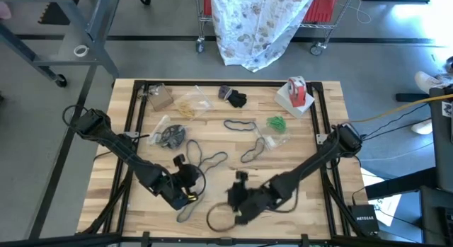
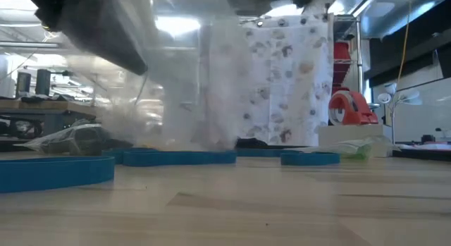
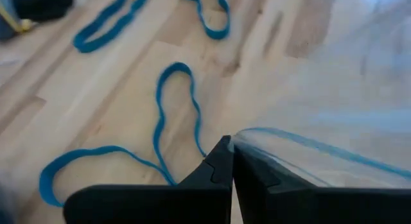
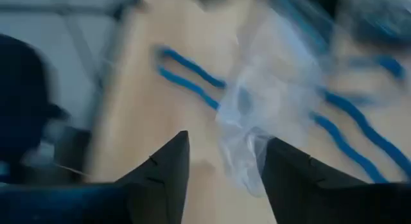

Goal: Sort rubber bands
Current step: Open the transparent zip bag, then put the blue rubber band into the transparent zip bag

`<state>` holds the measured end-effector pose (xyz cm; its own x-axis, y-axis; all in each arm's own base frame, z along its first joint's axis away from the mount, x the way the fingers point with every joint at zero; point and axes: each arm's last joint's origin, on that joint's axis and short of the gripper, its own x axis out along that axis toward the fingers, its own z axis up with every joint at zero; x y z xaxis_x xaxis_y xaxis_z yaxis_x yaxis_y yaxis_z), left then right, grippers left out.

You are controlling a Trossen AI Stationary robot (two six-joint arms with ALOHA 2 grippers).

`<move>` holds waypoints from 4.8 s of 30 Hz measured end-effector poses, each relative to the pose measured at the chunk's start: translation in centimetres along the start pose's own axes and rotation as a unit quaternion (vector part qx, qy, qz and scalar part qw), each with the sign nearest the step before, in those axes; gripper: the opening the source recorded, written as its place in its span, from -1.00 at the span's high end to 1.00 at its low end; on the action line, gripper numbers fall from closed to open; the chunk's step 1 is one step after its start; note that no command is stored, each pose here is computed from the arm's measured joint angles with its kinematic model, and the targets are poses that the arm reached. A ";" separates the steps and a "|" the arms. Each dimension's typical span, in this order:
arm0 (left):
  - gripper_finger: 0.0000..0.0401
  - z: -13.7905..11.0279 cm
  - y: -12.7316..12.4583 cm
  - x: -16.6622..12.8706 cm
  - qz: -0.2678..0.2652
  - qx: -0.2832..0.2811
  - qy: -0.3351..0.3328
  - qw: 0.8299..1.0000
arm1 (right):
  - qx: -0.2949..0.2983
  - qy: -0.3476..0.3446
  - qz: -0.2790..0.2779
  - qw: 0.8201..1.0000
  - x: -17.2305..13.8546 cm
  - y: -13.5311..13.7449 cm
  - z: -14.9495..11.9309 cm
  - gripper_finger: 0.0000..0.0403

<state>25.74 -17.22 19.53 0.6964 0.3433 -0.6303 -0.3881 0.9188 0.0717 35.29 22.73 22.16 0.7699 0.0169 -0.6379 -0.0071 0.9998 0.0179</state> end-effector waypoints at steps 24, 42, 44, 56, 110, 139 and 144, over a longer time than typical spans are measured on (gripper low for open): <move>1.00 -1.0 -0.3 -0.9 -0.002 0.001 0.018 1.000 | -0.062 -0.005 -0.096 0.993 -5.5 0.7 5.6 0.18; 1.00 0.9 0.6 -3.9 -0.049 -0.023 -0.020 0.998 | -0.026 0.063 -0.136 0.988 2.9 -0.5 1.0 0.18; 1.00 1.2 0.8 -4.0 -0.049 -0.021 -0.022 0.998 | -0.027 0.063 -0.139 0.988 2.0 -0.7 1.7 0.18; 1.00 0.9 0.9 -2.7 -0.035 -0.020 -0.020 0.999 | -0.006 0.045 -0.155 0.987 3.9 -0.8 -1.1 0.18; 0.46 -4.1 -1.4 0.6 0.020 0.342 0.084 0.936 | 0.087 0.001 -0.149 0.985 6.3 -2.6 -6.3 0.18; 1.00 -2.4 -0.6 -0.5 -0.016 0.019 0.145 0.989 | -0.139 0.075 -0.242 0.957 4.2 -9.0 -1.4 0.18; 1.00 -1.1 0.7 -3.1 -0.025 -0.003 0.134 0.991 | -0.130 0.211 -0.149 0.957 0.6 -12.2 -1.1 0.18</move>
<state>22.64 -17.82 20.74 0.5303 0.2319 -0.8155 -0.3606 0.9322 0.0307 35.13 10.57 20.69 0.4358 -0.3212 -0.8408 -0.0283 0.9288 -0.3695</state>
